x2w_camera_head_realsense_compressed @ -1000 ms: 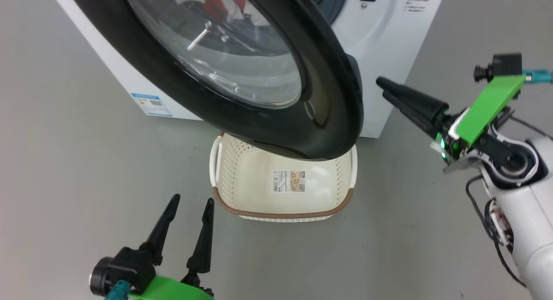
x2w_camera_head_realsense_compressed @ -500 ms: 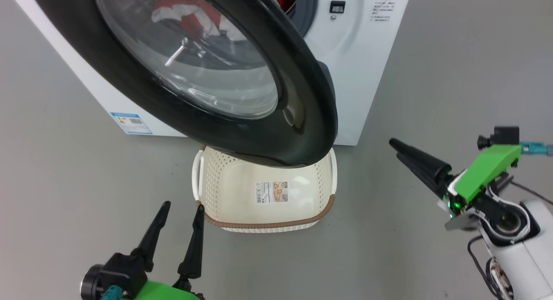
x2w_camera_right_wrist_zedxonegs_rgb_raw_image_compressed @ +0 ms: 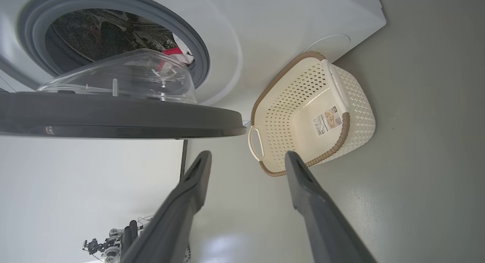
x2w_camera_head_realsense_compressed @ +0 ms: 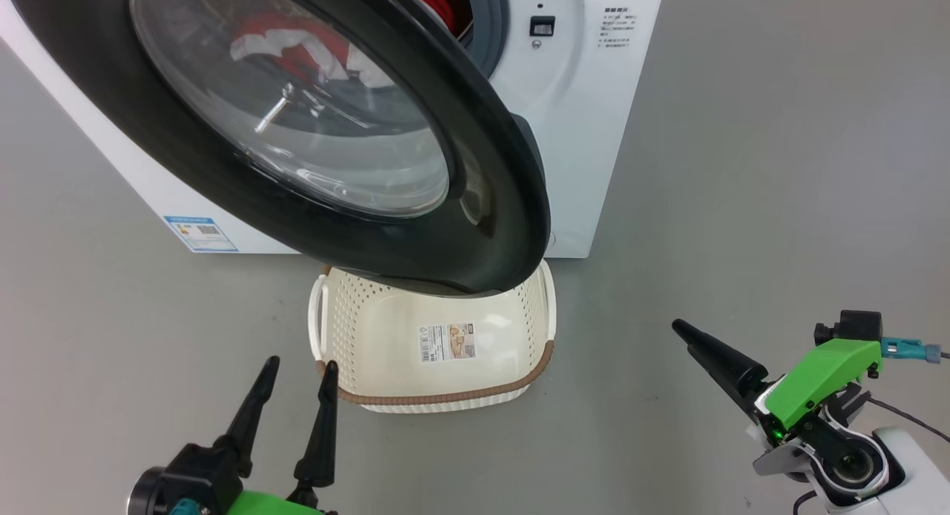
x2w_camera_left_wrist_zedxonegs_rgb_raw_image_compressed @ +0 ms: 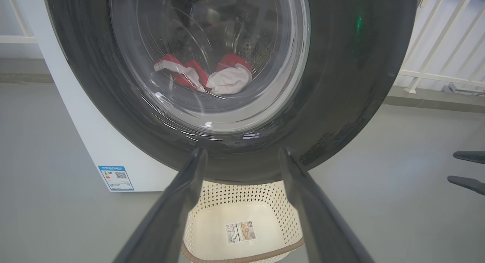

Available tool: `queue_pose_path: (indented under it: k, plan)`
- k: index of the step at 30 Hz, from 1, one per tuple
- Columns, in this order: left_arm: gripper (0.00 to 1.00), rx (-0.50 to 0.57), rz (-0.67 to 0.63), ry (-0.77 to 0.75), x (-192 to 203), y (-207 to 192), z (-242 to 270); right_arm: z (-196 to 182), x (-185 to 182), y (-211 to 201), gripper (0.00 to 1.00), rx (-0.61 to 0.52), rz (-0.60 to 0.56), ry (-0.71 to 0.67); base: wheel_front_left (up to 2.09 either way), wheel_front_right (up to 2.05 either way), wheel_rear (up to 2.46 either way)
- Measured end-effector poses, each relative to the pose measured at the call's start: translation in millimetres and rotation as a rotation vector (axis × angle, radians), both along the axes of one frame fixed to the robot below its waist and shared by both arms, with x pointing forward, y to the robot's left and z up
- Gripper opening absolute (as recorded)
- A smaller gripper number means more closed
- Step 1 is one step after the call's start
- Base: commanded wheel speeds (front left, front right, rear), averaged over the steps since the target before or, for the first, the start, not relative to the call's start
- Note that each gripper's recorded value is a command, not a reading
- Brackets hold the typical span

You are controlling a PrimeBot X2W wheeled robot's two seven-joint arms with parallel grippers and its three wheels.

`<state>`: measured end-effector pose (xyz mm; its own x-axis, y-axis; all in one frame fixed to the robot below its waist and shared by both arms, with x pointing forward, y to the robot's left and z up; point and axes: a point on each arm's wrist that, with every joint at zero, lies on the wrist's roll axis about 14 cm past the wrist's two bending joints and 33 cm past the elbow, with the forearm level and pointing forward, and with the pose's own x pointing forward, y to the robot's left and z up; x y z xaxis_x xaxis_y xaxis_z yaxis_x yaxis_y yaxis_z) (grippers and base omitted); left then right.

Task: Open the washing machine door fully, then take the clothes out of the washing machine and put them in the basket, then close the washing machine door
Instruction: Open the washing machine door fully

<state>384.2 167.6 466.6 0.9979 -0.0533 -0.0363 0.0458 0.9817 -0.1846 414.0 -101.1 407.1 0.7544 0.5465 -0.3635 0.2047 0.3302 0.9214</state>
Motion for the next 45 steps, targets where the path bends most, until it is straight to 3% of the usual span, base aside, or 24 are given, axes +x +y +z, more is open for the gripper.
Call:
queue_pose_path:
  k: [9, 15, 24, 30, 36, 45]
  plan:
    - [1.00, -0.001, -0.002, 0.010, 2, 0, -4, -7, -6, -14, 1.00, -0.077, -0.110, -0.043, 0.00, 0.00, 0.00]
    - [1.00, -0.002, -0.001, 0.012, 3, 0, -4, -11, -13, -16, 1.00, -0.156, -0.113, -0.077, 0.00, 0.00, 0.00]
    - [1.00, -0.002, 0.000, 0.011, 3, 0, -4, -11, -24, -24, 1.00, -0.423, -0.095, -0.273, 0.00, 0.00, 0.00]
    - [1.00, -0.001, 0.002, 0.013, 1, 1, -4, -20, -33, -34, 1.00, -0.586, -0.023, -0.349, 0.00, 0.00, 0.00]
    - [1.00, -0.001, 0.003, 0.010, 1, 1, -3, 14, -8, -56, 1.00, -0.746, -0.082, -0.520, 0.00, 0.00, 0.00]
    - [1.00, -0.003, 0.004, 0.016, -5, 3, -5, 29, -22, -66, 1.00, -0.884, -0.138, -0.606, 0.00, 0.00, 0.00]
